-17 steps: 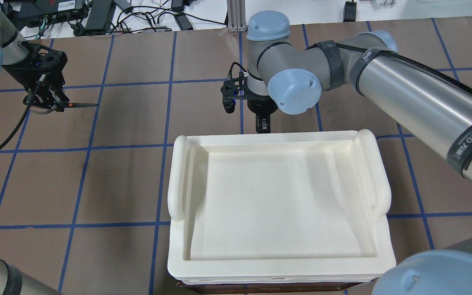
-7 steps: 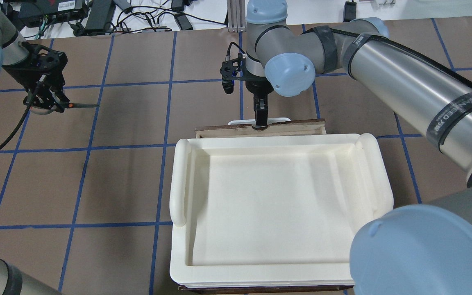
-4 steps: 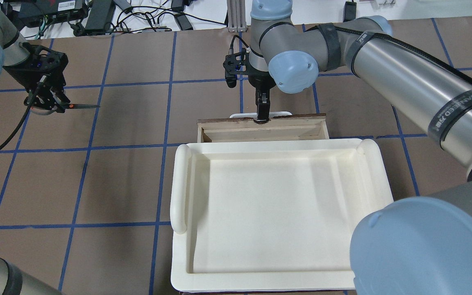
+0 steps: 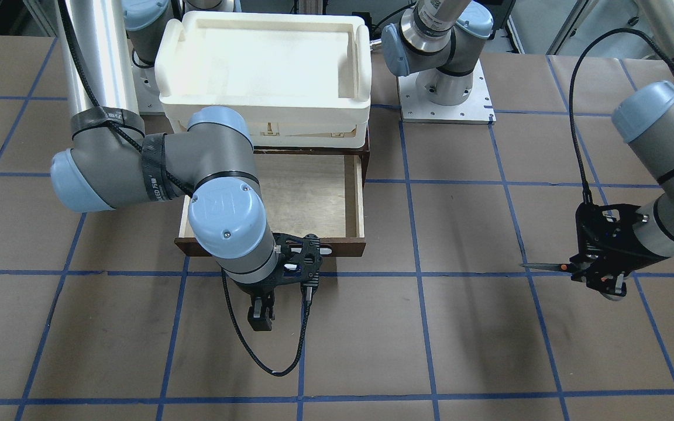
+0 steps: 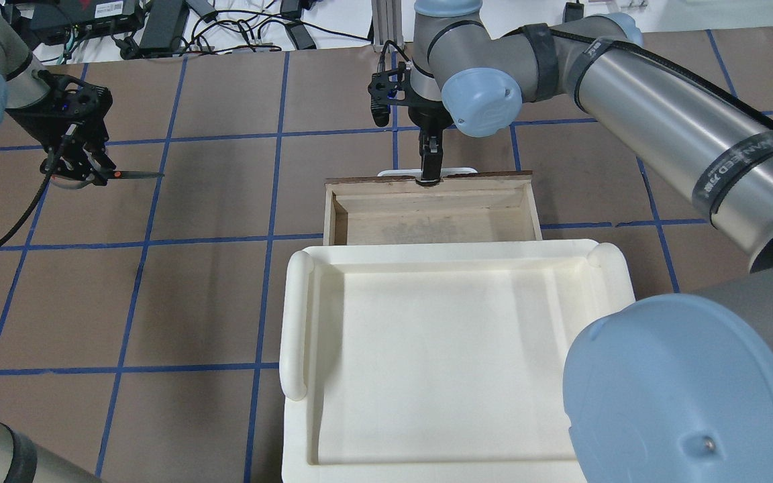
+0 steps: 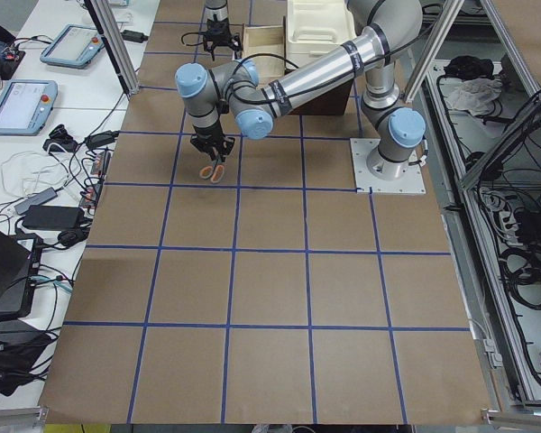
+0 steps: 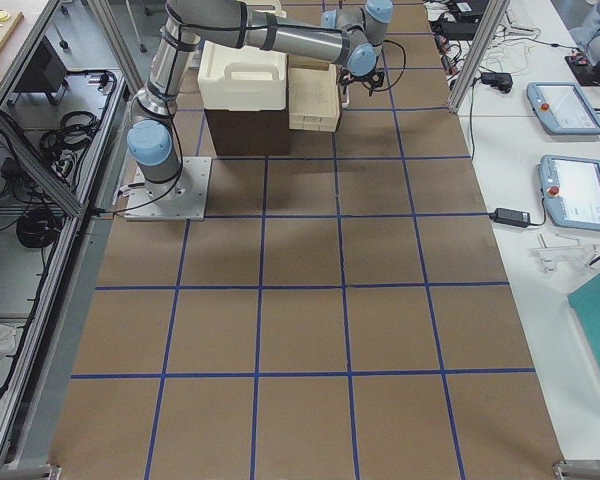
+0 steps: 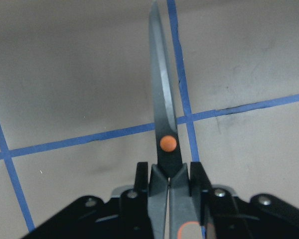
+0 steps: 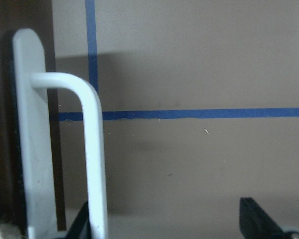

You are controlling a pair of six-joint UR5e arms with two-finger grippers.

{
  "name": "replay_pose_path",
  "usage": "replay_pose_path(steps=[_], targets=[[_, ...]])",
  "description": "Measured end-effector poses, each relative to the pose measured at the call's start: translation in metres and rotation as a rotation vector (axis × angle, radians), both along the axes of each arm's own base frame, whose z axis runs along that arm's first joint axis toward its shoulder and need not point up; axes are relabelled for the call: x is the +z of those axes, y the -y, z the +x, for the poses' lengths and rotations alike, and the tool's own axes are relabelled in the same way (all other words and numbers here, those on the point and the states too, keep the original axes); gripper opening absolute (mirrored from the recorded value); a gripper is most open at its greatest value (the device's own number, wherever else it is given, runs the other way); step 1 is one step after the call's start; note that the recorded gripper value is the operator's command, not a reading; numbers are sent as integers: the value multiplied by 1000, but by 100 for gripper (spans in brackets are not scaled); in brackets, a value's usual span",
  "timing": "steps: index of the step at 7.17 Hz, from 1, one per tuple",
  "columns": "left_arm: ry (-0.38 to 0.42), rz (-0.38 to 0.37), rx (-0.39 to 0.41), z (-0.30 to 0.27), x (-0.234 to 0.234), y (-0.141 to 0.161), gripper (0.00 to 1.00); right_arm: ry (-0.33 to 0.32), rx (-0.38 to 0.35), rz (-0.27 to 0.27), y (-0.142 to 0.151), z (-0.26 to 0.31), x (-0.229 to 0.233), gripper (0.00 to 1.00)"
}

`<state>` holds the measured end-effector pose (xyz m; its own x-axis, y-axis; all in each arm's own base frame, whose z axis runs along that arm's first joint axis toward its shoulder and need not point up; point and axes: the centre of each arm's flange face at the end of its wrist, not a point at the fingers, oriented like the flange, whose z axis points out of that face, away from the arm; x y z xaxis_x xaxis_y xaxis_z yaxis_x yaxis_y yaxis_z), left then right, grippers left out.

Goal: Place scissors in drawer with both arms

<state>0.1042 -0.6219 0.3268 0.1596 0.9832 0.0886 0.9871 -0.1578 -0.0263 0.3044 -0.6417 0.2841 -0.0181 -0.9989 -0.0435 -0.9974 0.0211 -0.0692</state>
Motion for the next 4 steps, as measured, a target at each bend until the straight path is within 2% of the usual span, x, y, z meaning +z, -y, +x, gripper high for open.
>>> replay_pose_path(steps=[4], targets=[[2, 3, -2, -2, -2, 1, 0, 10, -17, -5, 3, 0, 5, 100]])
